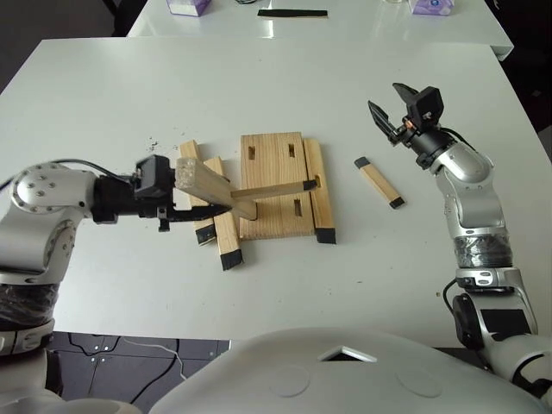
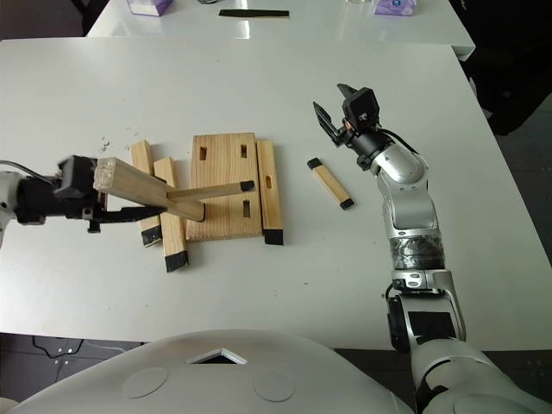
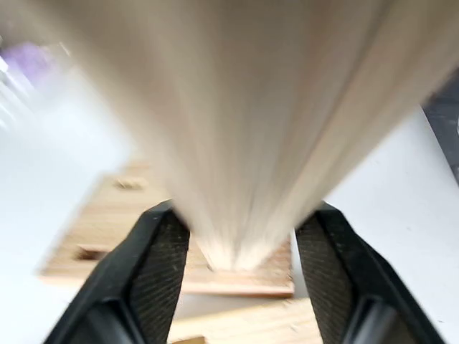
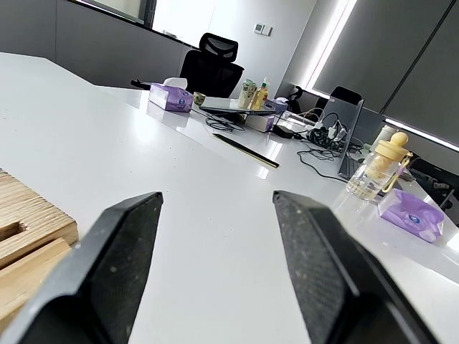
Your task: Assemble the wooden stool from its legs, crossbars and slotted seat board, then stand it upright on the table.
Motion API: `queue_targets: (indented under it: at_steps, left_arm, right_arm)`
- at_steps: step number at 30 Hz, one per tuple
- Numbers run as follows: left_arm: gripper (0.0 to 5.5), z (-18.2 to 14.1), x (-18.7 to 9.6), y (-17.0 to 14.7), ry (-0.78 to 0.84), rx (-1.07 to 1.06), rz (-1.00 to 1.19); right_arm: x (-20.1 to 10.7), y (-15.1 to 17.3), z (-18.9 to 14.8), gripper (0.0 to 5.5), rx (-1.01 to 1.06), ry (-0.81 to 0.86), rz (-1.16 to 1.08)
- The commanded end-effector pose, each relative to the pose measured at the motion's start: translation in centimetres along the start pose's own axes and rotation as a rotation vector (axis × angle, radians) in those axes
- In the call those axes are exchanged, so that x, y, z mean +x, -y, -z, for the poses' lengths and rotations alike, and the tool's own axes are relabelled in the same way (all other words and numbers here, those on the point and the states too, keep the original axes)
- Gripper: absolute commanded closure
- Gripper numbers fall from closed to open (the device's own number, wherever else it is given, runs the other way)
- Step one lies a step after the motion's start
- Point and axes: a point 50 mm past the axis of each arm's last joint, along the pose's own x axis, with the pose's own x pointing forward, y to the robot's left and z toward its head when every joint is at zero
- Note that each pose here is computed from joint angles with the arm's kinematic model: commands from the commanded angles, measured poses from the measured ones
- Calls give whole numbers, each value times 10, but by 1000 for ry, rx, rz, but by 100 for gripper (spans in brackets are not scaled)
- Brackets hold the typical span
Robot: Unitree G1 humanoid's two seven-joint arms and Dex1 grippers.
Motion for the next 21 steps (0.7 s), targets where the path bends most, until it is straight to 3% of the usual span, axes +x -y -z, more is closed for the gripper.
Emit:
queue_targets:
  at_steps: [1,3,8,13,18,21]
  left_arm:
    - [238,-7,-3,-4,-20,20,-17]
    - [207,-5,-7,-6,-48,35,-36]
    - [207,23,-32,-5,-244,5,-150]
    - [207,55,-50,-11,-190,-141,-595]
    - [207,57,-22,-11,81,-368,-975]
    - [207,61,7,-2,103,-525,-1104]
  right_arm:
    - [-3,3,0,266,-6,-2,27]
    - [-4,3,1,266,-5,-5,40]
    - [-8,0,4,266,2,-10,67]
    - [-12,0,8,266,12,-14,108]
    - [-8,6,6,266,24,-4,154]
    - [-8,6,5,266,21,-11,138]
